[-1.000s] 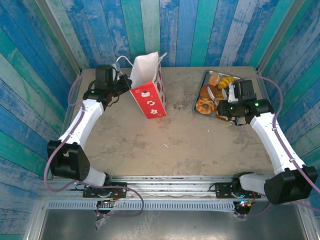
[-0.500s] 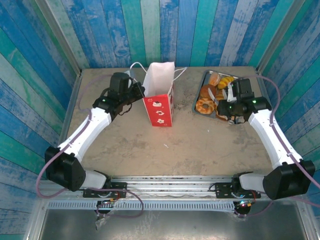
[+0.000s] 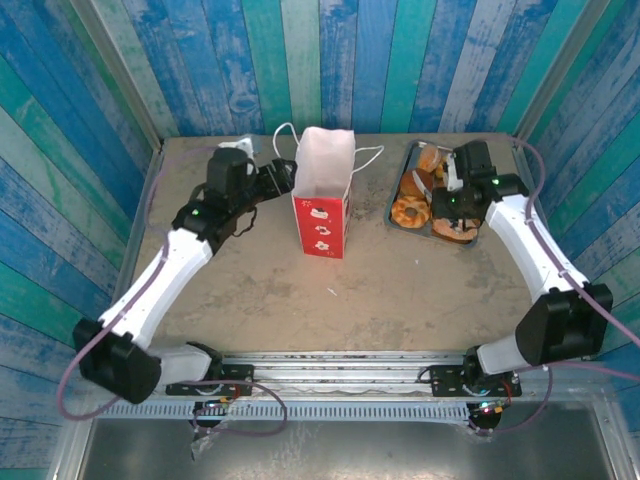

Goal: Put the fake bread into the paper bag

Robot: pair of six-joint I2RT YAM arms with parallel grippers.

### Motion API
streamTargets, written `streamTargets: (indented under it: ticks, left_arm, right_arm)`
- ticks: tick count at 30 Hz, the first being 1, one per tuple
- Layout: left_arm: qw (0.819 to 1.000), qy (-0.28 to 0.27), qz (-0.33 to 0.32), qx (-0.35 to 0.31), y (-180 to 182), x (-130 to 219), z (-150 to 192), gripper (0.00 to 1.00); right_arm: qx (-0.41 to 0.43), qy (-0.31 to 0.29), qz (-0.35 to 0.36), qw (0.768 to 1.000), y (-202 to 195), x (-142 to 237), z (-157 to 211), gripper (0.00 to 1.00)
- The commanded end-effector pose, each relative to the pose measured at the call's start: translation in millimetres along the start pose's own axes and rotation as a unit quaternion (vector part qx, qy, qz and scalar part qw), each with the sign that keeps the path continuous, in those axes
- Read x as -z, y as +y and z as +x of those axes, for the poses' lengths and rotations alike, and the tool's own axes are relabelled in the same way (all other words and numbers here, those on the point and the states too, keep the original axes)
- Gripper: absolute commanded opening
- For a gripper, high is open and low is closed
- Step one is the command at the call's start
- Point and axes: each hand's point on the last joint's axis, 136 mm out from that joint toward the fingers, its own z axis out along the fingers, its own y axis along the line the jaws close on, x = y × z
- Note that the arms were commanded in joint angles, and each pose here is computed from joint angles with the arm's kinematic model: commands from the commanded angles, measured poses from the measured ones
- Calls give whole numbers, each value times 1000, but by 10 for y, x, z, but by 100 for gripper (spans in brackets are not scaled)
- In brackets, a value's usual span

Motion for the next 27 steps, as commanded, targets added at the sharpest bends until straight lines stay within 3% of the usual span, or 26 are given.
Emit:
streamTargets:
  ticks: [1, 5, 10, 27]
  left_arm:
    - [996, -79, -25, -41, 63, 456, -263, 97]
    - [990, -115, -61, -59, 250, 718, -275, 94]
    - [985, -120, -103, -71, 495, 847, -140, 94]
    - [985, -97, -124, -74, 662, 778, 61, 94]
  right_arm:
    - [8, -9, 20, 1000, -66, -61, -184, 56]
    - [13, 4, 22, 1000, -51, -219, -305, 57]
    - [24, 32, 21, 999, -16, -405, -374, 58]
    - [47, 90, 36, 994, 11, -848, -403, 66]
